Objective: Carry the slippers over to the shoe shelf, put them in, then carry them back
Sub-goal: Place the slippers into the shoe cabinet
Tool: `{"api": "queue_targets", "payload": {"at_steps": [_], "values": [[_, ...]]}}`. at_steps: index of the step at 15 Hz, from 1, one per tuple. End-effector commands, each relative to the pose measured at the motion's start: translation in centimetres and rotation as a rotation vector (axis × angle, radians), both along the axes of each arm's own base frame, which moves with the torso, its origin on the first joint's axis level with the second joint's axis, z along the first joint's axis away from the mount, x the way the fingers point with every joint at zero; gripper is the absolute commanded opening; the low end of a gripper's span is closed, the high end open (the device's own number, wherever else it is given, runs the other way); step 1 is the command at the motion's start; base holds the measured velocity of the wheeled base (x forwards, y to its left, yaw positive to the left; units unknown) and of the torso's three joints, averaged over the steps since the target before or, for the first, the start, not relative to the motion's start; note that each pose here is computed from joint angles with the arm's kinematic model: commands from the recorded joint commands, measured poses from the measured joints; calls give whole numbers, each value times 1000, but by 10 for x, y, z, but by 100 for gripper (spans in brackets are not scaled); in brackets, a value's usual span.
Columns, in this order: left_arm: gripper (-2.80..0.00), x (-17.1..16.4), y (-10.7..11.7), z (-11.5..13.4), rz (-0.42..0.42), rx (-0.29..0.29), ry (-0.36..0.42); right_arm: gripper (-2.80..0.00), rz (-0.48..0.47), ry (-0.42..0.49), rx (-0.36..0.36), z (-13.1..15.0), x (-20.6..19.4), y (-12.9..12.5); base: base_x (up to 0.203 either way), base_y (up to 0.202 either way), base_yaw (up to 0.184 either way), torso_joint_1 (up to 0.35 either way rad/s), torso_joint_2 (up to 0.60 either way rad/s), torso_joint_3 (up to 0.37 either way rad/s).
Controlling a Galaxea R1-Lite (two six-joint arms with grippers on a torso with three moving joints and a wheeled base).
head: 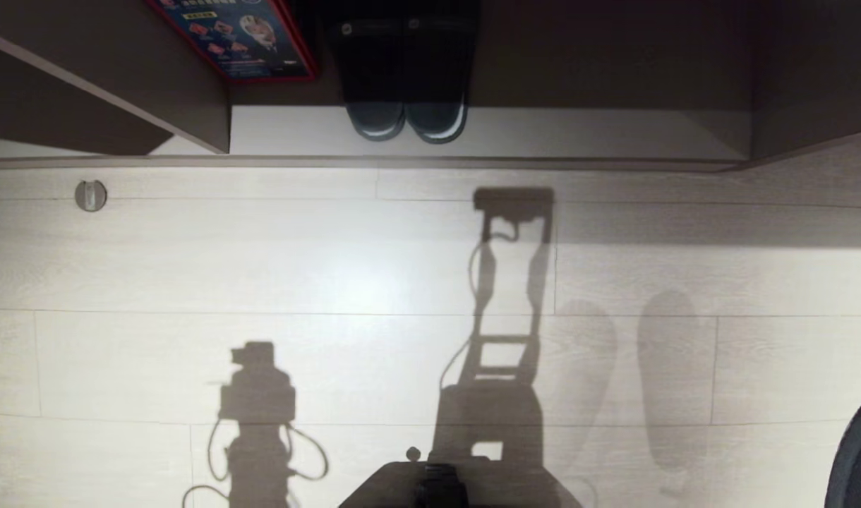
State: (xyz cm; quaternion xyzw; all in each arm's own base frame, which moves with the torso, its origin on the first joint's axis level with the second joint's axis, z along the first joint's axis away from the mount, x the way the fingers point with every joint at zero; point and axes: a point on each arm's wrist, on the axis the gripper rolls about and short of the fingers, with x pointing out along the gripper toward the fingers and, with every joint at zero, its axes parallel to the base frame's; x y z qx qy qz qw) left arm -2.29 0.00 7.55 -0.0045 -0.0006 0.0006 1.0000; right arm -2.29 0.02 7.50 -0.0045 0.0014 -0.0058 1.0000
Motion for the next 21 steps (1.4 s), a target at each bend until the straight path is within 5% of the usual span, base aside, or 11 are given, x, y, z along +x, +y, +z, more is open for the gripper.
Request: {"api": "queue_targets", "payload": {"at_steps": [1,11,16,21], "values": [[-280,0,0,0,0,0,2,-280,-11,2,0,0,0,0,0,0,0,5,0,-202],[-280,0,0,0,0,2,0,-280,-13,1,0,1,-1,0,0,0,0,3,2,-145],[-280,0,0,0,0,4,0,-280,26,26,28,54,2,0,0,0,0,0,0,0],[-280,0,0,0,-1,4,0,-280,140,19,27,106,65,5,0,0,0,0,0,0]]}}
